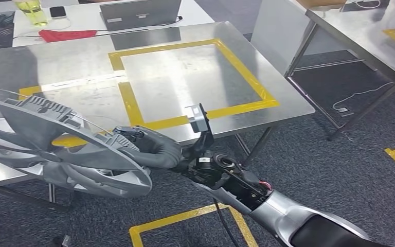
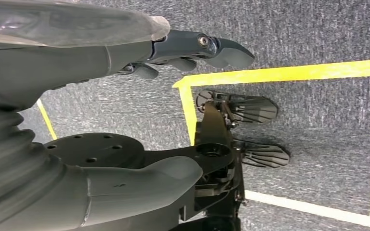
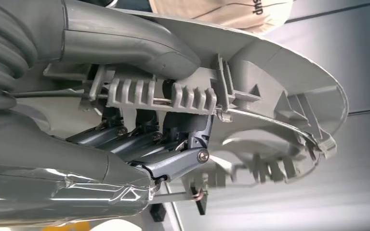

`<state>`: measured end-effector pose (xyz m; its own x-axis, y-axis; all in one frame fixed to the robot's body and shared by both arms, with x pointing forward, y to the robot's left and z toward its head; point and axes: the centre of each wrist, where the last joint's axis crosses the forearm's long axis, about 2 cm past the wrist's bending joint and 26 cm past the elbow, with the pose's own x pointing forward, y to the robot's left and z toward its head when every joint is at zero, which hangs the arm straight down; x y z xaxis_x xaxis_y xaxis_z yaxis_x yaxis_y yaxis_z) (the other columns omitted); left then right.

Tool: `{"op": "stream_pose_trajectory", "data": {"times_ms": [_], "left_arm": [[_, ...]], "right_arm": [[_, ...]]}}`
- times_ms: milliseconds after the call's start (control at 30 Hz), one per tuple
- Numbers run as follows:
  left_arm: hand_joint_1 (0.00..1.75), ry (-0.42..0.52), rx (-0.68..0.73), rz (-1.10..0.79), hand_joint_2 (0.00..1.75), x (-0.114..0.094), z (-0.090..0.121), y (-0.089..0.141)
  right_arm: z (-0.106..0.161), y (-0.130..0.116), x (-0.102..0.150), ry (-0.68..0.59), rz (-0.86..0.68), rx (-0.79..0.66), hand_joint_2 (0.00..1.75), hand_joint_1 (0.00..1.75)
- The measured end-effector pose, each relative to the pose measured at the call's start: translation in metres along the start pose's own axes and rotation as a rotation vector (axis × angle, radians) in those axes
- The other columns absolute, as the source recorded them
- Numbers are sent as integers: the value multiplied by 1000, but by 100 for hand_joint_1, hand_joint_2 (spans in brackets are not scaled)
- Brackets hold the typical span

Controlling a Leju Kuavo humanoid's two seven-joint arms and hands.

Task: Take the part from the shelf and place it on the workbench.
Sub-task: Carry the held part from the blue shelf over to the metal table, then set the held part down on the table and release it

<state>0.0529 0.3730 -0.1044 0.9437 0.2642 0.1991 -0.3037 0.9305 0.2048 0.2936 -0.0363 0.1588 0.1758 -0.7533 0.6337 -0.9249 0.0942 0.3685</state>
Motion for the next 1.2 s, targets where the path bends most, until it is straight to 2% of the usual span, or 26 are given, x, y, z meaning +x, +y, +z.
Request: {"op": "stream_pose_trajectory", "data": {"times_ms": [333, 500, 667, 867, 1033, 1200], "left_arm": [[0, -16, 1, -6, 175, 3, 0, 1], [0, -48, 2, -8, 175, 5, -1, 4], [0, -55, -6, -9, 175, 6, 0, 2], [0, -65, -8, -13, 175, 10, 0, 2], [0, -100, -25, -2, 175, 8, 0, 2], [0, -114, -34, 11, 175, 10, 0, 0]], "right_arm": [[-6, -2, 7, 2, 50, -23, 175, 175], [-8, -6, 10, 18, 126, -44, 175, 175], [-22, -18, 24, 25, 251, -51, 175, 175], [-32, -24, 32, 18, 303, -60, 175, 175], [-36, -40, 41, 87, 512, -150, 175, 175], [-62, -56, 59, 130, 692, -195, 175, 175]]}}
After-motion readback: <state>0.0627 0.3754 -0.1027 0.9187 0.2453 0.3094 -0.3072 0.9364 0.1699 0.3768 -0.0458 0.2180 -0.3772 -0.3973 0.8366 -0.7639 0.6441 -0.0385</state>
